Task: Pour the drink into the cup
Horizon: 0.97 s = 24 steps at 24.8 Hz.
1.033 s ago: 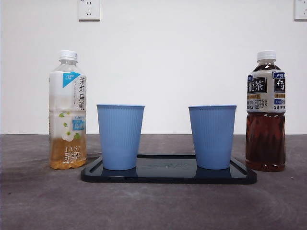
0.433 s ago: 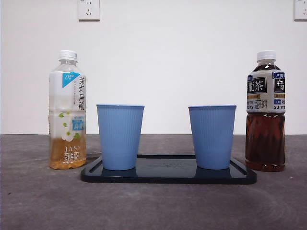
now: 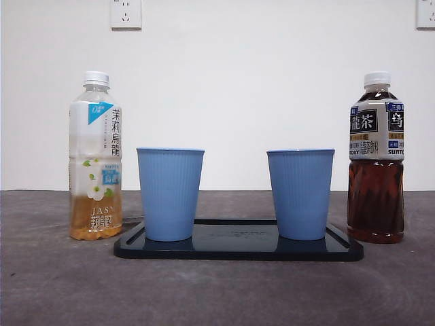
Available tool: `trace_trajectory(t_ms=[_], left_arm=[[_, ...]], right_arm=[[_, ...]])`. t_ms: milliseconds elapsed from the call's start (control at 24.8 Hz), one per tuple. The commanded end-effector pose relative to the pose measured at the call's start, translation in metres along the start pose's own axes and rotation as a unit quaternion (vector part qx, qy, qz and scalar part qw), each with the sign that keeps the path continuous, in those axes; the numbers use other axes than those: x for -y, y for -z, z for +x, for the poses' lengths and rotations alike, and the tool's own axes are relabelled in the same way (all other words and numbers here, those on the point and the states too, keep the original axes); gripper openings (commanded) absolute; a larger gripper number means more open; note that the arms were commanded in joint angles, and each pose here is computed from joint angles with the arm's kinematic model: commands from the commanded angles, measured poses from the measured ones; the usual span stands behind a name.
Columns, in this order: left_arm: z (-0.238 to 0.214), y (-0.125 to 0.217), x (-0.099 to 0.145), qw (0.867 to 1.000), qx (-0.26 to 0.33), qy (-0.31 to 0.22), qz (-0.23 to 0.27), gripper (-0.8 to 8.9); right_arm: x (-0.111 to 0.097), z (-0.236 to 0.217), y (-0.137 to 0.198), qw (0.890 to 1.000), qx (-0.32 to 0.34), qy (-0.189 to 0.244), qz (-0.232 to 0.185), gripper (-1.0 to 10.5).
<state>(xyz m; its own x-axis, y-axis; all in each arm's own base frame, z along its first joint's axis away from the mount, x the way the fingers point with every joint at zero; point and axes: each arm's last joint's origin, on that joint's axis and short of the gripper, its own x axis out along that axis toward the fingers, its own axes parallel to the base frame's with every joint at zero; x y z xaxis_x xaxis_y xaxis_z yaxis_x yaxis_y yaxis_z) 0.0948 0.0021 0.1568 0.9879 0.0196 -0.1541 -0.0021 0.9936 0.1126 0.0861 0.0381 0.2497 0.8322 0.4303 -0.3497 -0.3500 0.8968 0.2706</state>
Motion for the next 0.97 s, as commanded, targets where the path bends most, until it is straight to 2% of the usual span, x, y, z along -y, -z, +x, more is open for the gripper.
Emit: trace_trajectory(t_ms=[40,604,644,806,967], left_arm=[[0.002,0.007,0.001,1.000,-0.012,0.000,0.000,0.07],[0.002,0.007,0.001,1.000,-0.012,0.000,0.000,0.07],[0.002,0.007,0.001,1.000,-0.012,0.000,0.000,0.07],[0.002,0.007,0.001,1.000,-0.012,0.000,0.000,0.07],[0.002,0.007,0.001,1.000,-0.012,0.000,0.000,0.07]], right_arm=[[-0.002,-0.001,-0.003,1.000,0.008,-0.005,0.003,0.1],[-0.002,-0.001,-0.003,1.000,0.008,-0.005,0.003,0.1],[-0.002,-0.001,-0.003,1.000,0.009,-0.002,-0.016,0.1],[0.008,-0.005,-0.007,0.993,0.071,0.070,-0.059,0.1],[0.027,-0.002,0.008,0.975,0.161,0.130,-0.084,0.1]])
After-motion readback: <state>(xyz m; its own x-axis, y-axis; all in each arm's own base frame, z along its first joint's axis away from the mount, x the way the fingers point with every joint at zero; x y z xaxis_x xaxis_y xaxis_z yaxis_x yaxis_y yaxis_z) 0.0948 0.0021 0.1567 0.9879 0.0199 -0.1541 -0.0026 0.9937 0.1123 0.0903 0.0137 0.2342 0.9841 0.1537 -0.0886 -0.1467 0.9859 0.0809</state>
